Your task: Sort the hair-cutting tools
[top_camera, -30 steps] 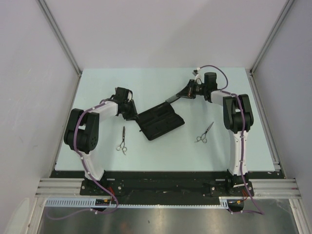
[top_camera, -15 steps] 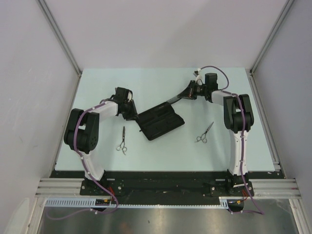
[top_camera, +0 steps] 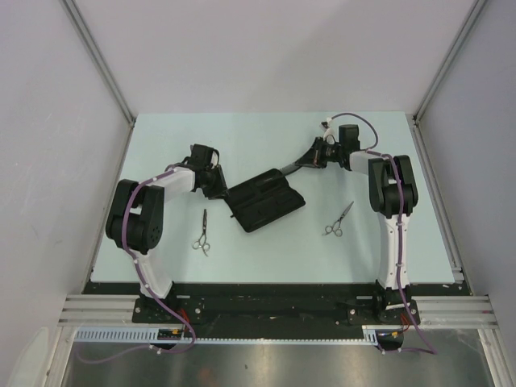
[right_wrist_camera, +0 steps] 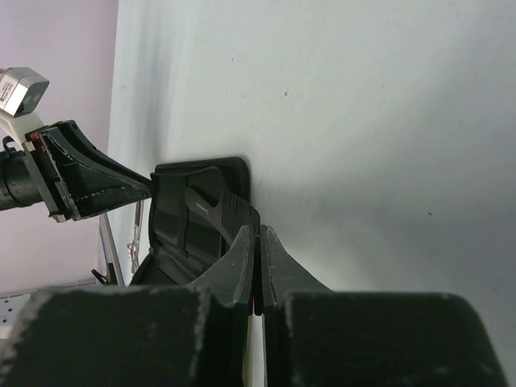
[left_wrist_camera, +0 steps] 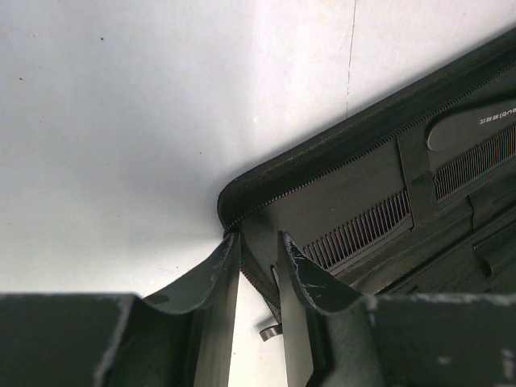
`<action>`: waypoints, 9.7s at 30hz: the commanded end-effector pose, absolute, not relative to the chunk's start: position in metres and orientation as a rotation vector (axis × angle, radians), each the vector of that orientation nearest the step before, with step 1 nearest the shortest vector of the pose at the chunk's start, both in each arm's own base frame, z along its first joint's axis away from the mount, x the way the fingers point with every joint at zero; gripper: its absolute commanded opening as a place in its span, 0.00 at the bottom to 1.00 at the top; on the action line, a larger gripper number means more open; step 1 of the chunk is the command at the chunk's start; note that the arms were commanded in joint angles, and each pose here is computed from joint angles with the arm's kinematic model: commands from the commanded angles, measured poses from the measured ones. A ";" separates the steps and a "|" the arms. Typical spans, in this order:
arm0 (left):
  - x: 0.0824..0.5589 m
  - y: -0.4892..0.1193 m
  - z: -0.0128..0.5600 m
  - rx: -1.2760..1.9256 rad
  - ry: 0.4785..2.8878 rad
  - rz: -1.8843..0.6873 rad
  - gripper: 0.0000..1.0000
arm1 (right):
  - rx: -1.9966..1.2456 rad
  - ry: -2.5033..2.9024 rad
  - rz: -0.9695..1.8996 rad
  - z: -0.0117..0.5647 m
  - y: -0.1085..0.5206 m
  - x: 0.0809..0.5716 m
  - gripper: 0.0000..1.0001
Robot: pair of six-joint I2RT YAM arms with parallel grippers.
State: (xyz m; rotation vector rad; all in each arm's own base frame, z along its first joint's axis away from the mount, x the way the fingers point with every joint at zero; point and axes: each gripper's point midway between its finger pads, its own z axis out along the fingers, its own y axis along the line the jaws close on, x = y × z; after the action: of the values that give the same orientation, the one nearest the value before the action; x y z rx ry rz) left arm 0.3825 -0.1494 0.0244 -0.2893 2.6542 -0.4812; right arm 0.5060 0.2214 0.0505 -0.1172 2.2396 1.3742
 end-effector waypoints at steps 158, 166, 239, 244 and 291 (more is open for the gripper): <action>0.397 -0.152 0.034 -0.139 2.615 -0.458 0.02 | -0.065 2.332 1.016 0.053 0.243 0.504 0.32; 0.405 -0.151 0.057 -0.114 2.557 -0.450 0.11 | -0.164 2.239 0.914 0.097 0.266 0.503 0.26; 0.269 -0.234 0.024 0.368 2.626 -0.492 0.39 | 0.512 2.646 -0.048 0.061 0.088 0.281 0.50; 0.268 -0.236 0.027 0.373 2.622 -0.519 0.39 | 0.504 2.698 -0.057 0.040 0.091 0.280 0.39; 0.290 -0.314 0.354 0.495 1.600 -1.065 1.00 | 0.547 1.699 0.947 0.341 0.198 0.371 0.00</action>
State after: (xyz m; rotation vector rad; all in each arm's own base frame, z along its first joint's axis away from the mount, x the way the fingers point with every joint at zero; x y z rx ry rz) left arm 0.2995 -0.2945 0.2808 0.4600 1.8818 -0.9282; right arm 0.3577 0.1857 0.2590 0.5116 1.9467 0.7785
